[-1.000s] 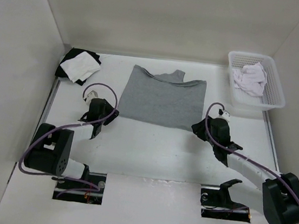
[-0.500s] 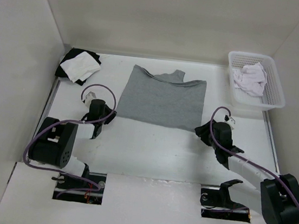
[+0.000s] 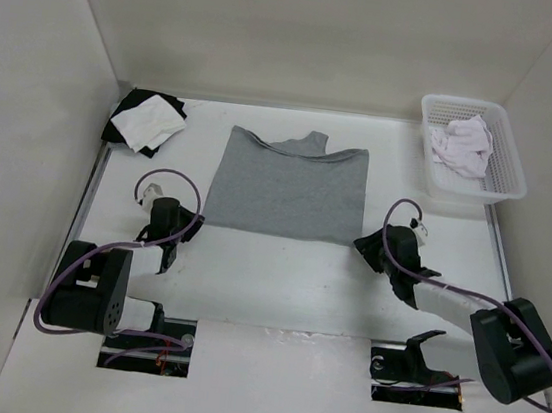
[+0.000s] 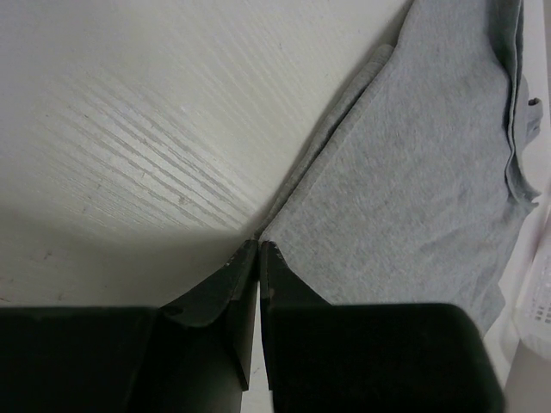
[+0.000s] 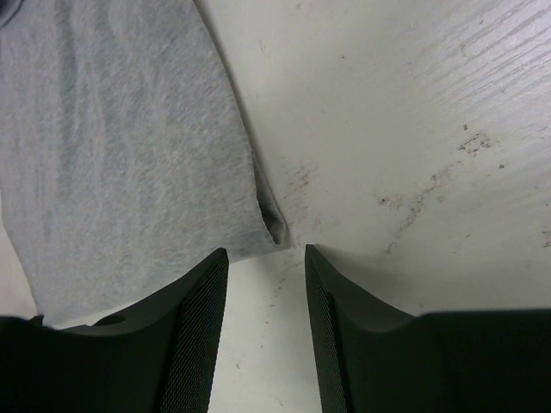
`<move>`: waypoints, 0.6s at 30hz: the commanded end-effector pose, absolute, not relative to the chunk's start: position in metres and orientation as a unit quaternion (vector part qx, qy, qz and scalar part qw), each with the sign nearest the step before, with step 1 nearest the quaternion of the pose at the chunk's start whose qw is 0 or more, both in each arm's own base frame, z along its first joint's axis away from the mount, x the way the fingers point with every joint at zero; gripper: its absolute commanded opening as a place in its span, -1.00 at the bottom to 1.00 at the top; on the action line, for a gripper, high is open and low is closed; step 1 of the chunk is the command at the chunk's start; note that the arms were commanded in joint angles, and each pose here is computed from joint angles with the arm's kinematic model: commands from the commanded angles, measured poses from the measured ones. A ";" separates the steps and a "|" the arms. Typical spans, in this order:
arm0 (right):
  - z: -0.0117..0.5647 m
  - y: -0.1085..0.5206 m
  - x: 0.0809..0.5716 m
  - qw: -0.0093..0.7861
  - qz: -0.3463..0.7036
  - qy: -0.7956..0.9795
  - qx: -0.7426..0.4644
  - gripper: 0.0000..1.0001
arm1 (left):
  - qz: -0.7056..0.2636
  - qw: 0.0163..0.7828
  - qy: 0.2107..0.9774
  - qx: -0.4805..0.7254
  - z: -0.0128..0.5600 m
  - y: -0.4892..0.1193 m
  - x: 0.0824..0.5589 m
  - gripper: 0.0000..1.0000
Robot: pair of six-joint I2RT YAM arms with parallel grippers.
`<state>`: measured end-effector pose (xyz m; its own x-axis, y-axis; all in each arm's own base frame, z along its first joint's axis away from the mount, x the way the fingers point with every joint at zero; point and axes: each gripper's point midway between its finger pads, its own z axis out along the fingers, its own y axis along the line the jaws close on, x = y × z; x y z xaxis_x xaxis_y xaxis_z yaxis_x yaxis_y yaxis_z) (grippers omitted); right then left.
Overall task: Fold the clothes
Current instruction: Fold the tank top
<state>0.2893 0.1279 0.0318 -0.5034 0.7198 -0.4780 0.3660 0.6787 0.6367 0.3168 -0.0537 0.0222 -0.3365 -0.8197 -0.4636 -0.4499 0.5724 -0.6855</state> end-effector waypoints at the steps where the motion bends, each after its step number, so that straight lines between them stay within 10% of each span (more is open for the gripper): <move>1: 0.040 0.131 0.300 0.396 0.251 0.810 0.351 -0.12 | -0.250 0.433 0.773 -0.390 0.040 -0.057 0.326 -0.94; 18: 0.040 0.130 0.314 0.399 0.247 0.795 0.384 -0.51 | -0.260 0.443 0.769 -0.381 0.051 -0.062 0.332 -0.95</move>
<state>0.2981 0.1278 0.0257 -0.4363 0.7886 -0.4333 0.4323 0.6060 0.6677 0.3162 -0.0594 0.0238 -0.3570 -0.8177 -0.4516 -0.4323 0.5732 -0.6961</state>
